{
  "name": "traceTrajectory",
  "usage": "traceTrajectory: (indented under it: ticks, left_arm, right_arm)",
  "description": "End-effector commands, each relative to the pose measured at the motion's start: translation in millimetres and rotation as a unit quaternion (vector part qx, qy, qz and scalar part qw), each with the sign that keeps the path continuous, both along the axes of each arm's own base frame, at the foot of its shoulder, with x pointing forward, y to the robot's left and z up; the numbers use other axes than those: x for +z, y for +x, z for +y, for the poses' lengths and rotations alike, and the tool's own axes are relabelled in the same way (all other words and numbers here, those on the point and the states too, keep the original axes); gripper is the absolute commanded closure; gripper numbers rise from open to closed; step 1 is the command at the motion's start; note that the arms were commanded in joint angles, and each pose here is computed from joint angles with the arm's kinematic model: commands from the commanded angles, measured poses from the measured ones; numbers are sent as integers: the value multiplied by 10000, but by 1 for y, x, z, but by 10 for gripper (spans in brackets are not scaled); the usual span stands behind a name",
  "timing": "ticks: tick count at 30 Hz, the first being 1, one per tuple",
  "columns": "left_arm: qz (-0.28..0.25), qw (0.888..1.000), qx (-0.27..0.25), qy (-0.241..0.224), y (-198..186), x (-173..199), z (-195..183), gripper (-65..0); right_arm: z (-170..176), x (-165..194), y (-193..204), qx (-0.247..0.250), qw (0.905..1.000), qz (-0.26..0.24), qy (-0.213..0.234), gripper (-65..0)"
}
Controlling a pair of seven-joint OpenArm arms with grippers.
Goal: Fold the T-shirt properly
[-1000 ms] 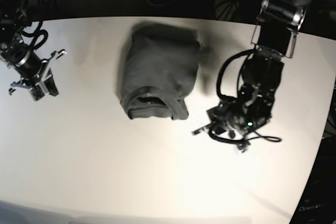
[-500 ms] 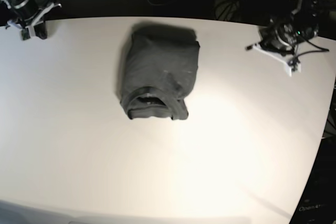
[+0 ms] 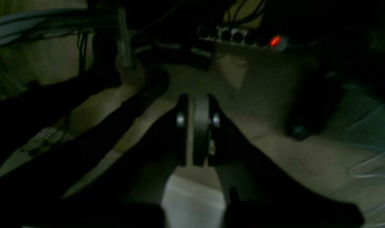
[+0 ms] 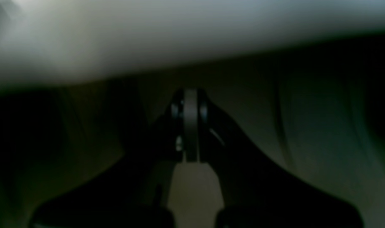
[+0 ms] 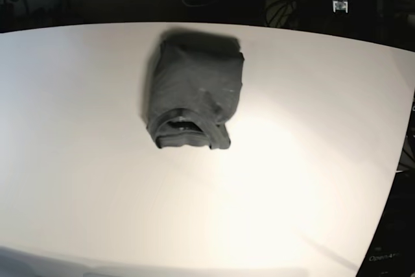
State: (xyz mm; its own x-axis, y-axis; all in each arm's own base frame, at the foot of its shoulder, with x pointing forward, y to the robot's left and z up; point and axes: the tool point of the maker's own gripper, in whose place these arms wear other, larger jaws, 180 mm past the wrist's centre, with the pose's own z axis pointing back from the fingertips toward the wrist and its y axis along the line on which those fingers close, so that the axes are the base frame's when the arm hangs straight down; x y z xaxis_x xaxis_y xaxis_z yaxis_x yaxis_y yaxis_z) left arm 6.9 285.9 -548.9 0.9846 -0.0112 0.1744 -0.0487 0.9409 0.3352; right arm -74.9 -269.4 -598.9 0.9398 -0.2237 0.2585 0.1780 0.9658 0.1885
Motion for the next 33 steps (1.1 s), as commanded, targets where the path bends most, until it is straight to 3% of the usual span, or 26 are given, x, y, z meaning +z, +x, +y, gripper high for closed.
traceTrajectory:
  ticks: [1,4,6,9,12,19,25,31,33]
  left_arm:
    - [33,10000,-56,-44,-3,-14,-2,-31]
    - [255,9991,-304,-118,-23,-54,-3,-31]
    - [352,9985,-376,-208,-35,-73,-6,-31]
    - [282,9984,-422,-242,-39,-87,-2,-31]
    - [182,9989,-392,-200,-32,-90,3,-31]
    - [-184,9958,-871,-207,11,-90,1,-31]
    - [-290,9940,-1029,-238,29,-90,-4,-31]
    - [-341,9923,-1162,-257,38,-90,-7,-32]
    - [-346,9922,-1172,-258,38,-90,-8,-32]
  right_arm:
    - [-9,6,37,-559,9950,-827,36,-3]
    - [6,-4,49,-766,9938,-683,430,-4]
    - [11,-4,65,-459,9946,-797,491,-4]
    - [31,-13,57,67,9972,-572,475,-4]
    - [32,-21,58,517,9978,-311,262,-4]
    - [67,-32,57,590,9967,37,549,-4]
    - [59,-44,60,882,9954,359,-96,-6]
    - [55,-45,62,401,9986,329,-138,-7]
    - [41,-46,58,309,9973,402,-523,-7]
